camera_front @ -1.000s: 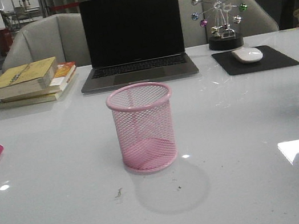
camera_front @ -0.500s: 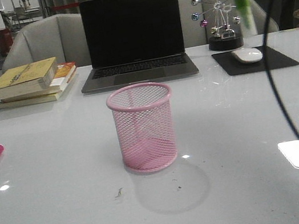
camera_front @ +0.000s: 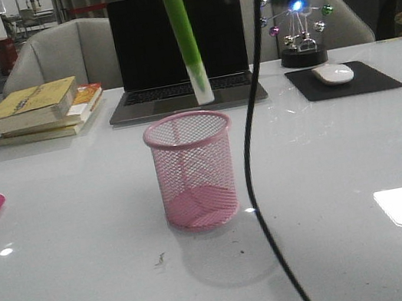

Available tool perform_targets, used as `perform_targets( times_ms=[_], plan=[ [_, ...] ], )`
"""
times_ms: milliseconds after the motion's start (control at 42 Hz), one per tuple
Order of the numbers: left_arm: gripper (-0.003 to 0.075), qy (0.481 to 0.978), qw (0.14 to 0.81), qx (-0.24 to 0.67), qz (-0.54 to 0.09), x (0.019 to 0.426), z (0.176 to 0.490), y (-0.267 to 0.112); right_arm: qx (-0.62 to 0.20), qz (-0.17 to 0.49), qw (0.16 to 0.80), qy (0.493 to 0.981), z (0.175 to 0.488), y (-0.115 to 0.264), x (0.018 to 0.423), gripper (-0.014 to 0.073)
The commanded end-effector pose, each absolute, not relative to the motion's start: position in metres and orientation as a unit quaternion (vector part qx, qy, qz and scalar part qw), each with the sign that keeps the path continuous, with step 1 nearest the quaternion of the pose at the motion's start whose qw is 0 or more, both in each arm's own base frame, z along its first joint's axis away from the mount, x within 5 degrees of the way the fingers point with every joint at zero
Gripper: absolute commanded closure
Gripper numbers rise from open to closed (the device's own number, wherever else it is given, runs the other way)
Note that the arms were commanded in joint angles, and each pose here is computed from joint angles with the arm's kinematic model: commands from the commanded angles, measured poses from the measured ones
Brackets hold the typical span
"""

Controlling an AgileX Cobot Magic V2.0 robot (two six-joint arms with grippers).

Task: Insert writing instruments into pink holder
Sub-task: 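Lower the green marker into the pink holder and release it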

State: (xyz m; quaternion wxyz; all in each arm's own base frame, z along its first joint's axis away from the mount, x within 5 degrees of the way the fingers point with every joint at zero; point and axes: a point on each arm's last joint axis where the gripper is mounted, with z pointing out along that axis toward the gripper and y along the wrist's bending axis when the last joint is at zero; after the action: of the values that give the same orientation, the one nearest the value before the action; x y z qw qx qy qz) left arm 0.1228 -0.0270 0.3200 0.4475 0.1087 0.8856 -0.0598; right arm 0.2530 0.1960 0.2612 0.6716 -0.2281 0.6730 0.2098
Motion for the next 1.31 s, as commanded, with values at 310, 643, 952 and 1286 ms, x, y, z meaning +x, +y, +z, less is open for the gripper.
perform_targets(
  times_ms=[310,643,952,1286],
  plan=[
    [0.0341,0.862,0.492,0.103,-0.068,0.127,0.335,-0.029,-0.225,0.211,0.701,0.643,0.229,0.212,0.274,0.0155],
    [0.0340,0.871,0.476,0.104,-0.068,0.135,0.330,-0.030,-0.250,0.204,0.632,0.705,0.307,0.175,0.223,0.0126],
    [0.0288,0.905,0.411,0.090,-0.059,0.178,0.304,-0.034,-0.294,0.175,0.501,0.795,0.328,0.129,0.159,0.0126],
    [0.0191,0.949,0.307,0.046,-0.056,0.269,0.267,-0.033,-0.302,0.171,0.480,0.806,0.338,0.109,0.133,0.0126]
  ],
)
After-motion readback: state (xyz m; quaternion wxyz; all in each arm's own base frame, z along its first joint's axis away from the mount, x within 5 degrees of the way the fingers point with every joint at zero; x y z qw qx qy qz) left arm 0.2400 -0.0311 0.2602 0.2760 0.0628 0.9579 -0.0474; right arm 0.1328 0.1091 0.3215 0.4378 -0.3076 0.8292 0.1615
